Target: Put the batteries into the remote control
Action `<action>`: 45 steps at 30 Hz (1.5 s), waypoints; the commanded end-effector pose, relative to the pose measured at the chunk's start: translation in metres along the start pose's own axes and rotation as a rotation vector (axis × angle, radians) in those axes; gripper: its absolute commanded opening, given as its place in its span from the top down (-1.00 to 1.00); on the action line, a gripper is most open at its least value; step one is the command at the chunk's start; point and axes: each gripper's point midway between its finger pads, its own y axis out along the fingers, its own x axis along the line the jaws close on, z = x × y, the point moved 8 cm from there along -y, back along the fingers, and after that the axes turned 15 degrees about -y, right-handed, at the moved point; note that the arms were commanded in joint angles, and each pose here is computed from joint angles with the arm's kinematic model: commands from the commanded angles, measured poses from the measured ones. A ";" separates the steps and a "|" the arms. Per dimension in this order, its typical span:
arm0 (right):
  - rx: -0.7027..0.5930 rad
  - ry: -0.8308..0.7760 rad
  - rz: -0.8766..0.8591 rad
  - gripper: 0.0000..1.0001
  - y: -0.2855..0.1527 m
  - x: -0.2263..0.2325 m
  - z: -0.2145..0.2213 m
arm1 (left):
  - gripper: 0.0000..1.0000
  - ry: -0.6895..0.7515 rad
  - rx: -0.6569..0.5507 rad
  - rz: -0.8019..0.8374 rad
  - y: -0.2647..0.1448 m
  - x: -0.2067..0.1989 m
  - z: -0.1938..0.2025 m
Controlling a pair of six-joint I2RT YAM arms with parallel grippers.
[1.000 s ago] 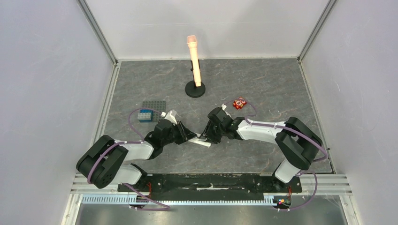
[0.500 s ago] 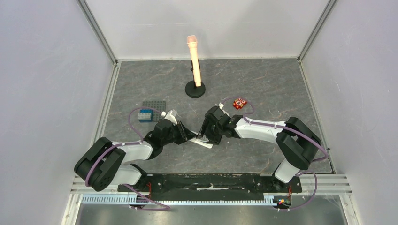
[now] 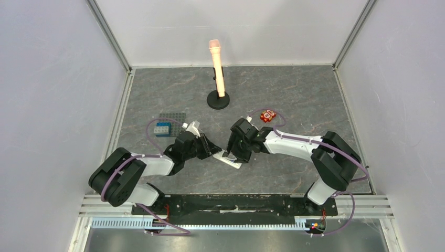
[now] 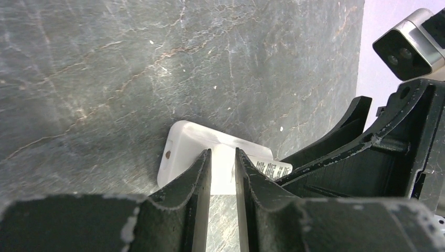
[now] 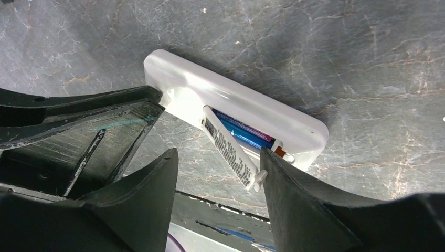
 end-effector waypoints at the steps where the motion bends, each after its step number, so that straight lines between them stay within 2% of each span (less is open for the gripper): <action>1: 0.065 0.007 0.092 -0.24 -0.007 -0.018 0.013 | 0.42 0.001 0.032 0.069 0.006 -0.006 0.002; 5: 0.069 0.013 0.090 -0.24 -0.007 -0.020 0.014 | 0.42 -0.021 0.055 0.084 0.007 -0.001 0.007; 18: 0.047 0.026 0.076 -0.18 -0.022 -0.021 0.014 | 0.47 -0.009 0.019 0.020 0.005 0.007 0.005; 31: -0.004 0.007 0.090 0.32 -0.022 -0.022 0.003 | 0.48 0.001 0.010 0.025 0.004 0.005 0.004; 35: -0.022 -0.004 0.080 0.58 -0.019 -0.020 -0.001 | 0.48 0.004 0.011 0.026 0.003 0.005 0.004; 45: -0.031 0.006 0.063 0.66 -0.014 -0.020 -0.004 | 0.48 0.014 0.009 0.021 0.003 0.005 0.003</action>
